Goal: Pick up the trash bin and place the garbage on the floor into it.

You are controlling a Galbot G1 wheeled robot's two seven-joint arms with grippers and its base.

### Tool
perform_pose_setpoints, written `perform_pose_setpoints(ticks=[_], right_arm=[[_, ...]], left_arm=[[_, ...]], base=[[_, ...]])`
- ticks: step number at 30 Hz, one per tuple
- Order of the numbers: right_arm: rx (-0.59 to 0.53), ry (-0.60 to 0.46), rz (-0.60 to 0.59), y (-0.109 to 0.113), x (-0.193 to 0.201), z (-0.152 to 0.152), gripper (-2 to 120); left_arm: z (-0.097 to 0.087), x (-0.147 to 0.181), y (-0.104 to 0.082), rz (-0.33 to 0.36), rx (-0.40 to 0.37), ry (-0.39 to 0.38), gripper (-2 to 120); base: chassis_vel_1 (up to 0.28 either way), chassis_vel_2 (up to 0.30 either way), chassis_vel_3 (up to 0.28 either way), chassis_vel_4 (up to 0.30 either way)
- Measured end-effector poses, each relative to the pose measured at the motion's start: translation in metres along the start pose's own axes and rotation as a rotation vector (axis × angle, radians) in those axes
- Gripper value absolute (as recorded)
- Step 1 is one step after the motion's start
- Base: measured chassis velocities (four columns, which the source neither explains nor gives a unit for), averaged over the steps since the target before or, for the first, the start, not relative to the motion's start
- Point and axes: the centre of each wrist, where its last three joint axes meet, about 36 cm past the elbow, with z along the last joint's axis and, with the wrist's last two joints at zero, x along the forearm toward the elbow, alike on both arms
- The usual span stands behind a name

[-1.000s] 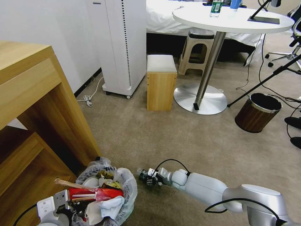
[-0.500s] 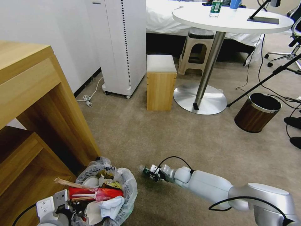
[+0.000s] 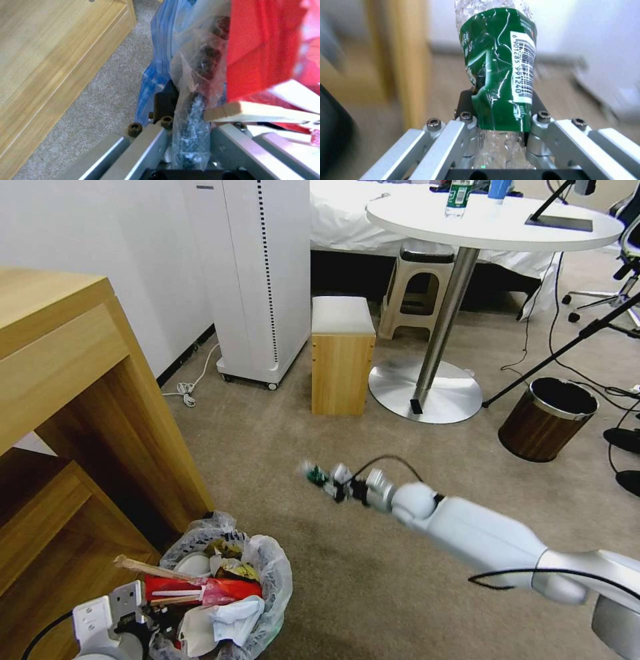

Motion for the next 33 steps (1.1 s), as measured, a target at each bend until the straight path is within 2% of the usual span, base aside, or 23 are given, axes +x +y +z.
perform_pose_setpoints(ticks=[3,4,6,7,9,12,14,15,18,19,21,26,33], right_arm=[[-0.055,-0.176,-0.148,0.008,-0.025,-0.037,15],[-0.055,-0.176,-0.148,0.008,-0.025,-0.037,15],[-0.089,-0.244,-0.269,0.022,-0.044,-0.062,15],[-0.089,-0.244,-0.269,0.022,-0.044,-0.062,15],[-0.118,-0.273,-0.358,0.036,-0.06,-0.07,15],[-0.132,-0.284,-0.426,0.05,-0.08,-0.073,15],[-0.155,-0.298,-0.496,0.071,-0.111,-0.072,15],[-0.155,-0.298,-0.496,0.071,-0.111,-0.072,15],[-0.193,-0.298,-0.584,0.105,-0.147,-0.07,15],[-0.193,-0.298,-0.584,0.105,-0.147,-0.07,15],[-0.219,-0.282,-0.623,0.127,-0.159,-0.065,15],[-0.239,-0.246,-0.659,0.148,-0.157,-0.05,14],[-0.257,-0.182,-0.66,0.161,-0.139,-0.027,13]], left_arm=[[-0.002,0.003,-0.001,0.007,0.001,-0.004,0],[-0.002,0.003,-0.001,0.007,0.001,-0.004,0],[-0.001,0.004,-0.002,0.011,0.0,-0.005,0],[-0.001,0.004,-0.002,0.011,0.0,-0.005,0],[0.001,0.005,-0.003,0.011,-0.001,-0.004,0],[0.002,0.005,-0.003,0.011,0.0,-0.002,0],[0.003,0.005,-0.004,0.014,0.001,-0.001,0],[0.003,0.005,-0.004,0.014,0.001,-0.001,0],[0.005,0.005,-0.005,0.011,0.005,0.001,0],[0.005,0.005,-0.005,0.011,0.005,0.001,0],[0.005,0.005,-0.005,0.009,0.007,0.001,0],[0.004,0.007,-0.002,-0.004,0.007,-0.004,0],[0.004,0.008,-0.001,-0.006,0.009,-0.008,0]], base=[[0.0,0.0,0.0,0.0],[0.0,0.0,0.0,0.0],[0.0,0.0,0.0,0.0],[0.0,0.0,0.0,0.0],[0.0,0.0,0.0,0.0],[0.0,0.0,0.0,0.0],[0.0,0.0,0.0,0.0],[0.0,0.0,0.0,0.0],[0.0,0.0,0.0,0.0],[0.0,0.0,0.0,0.0],[0.0,0.0,0.0,0.0],[0.0,0.0,0.0,0.0],[0.0,0.0,0.0,0.0]])
